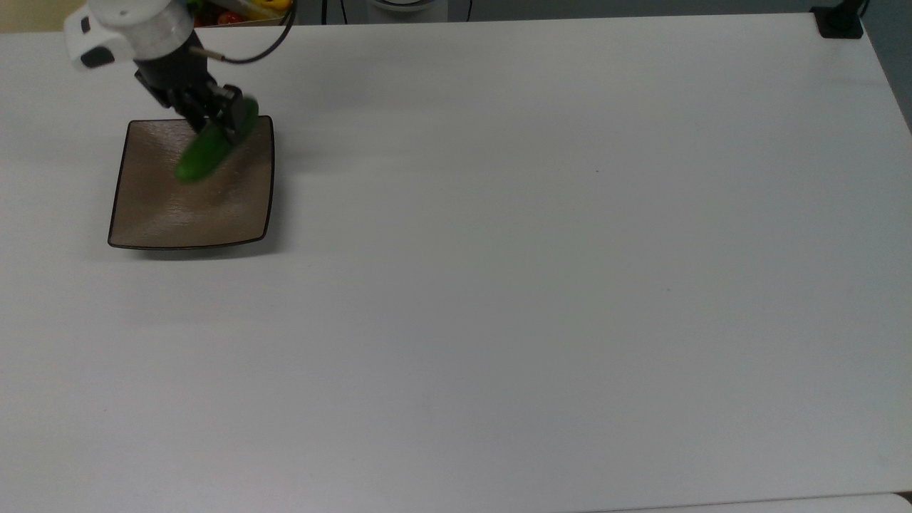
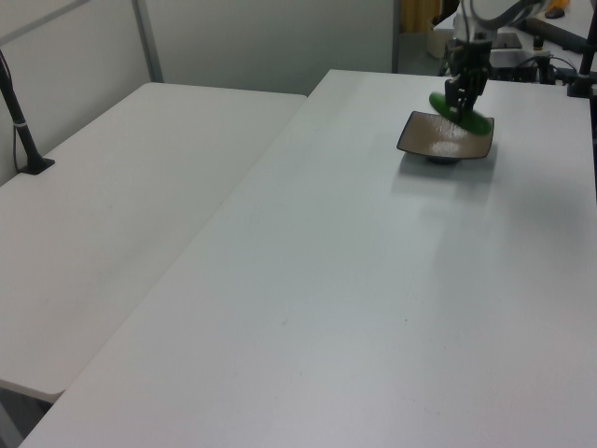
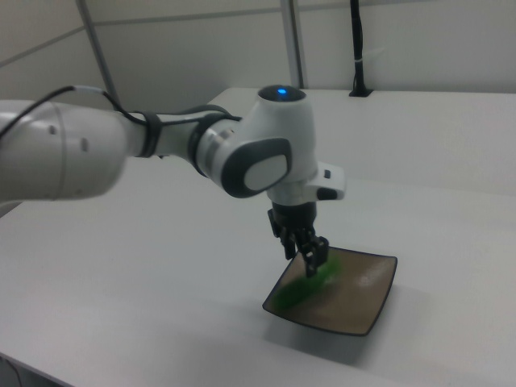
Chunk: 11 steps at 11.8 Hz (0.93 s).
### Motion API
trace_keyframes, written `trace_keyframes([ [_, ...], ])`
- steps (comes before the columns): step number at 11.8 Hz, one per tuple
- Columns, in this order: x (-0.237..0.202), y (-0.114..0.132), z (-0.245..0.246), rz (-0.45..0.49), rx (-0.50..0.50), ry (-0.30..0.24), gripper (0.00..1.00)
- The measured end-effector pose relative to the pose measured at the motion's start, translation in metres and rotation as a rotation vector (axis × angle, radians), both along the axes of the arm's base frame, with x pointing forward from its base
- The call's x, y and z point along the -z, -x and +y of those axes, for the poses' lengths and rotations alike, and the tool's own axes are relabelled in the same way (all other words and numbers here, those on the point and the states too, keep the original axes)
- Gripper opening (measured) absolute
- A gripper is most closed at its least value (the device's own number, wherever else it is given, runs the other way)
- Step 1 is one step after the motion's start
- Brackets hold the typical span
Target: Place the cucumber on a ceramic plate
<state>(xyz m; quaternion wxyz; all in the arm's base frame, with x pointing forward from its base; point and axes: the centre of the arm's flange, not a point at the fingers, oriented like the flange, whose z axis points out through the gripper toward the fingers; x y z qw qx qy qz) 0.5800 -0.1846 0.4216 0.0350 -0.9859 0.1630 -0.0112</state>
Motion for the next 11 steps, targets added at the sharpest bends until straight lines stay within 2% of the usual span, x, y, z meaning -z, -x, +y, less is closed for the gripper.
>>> trace_keyframes([
  [2, 0.013, -0.015, -0.007, -0.021, 0.007, 0.004, 0.86],
  [3, 0.012, -0.018, -0.011, -0.030, 0.012, 0.007, 0.98],
  [8, -0.030, -0.031, -0.020, -0.101, 0.018, 0.030, 1.00],
  [11, -0.063, -0.034, -0.014, -0.077, 0.001, 0.017, 1.00],
])
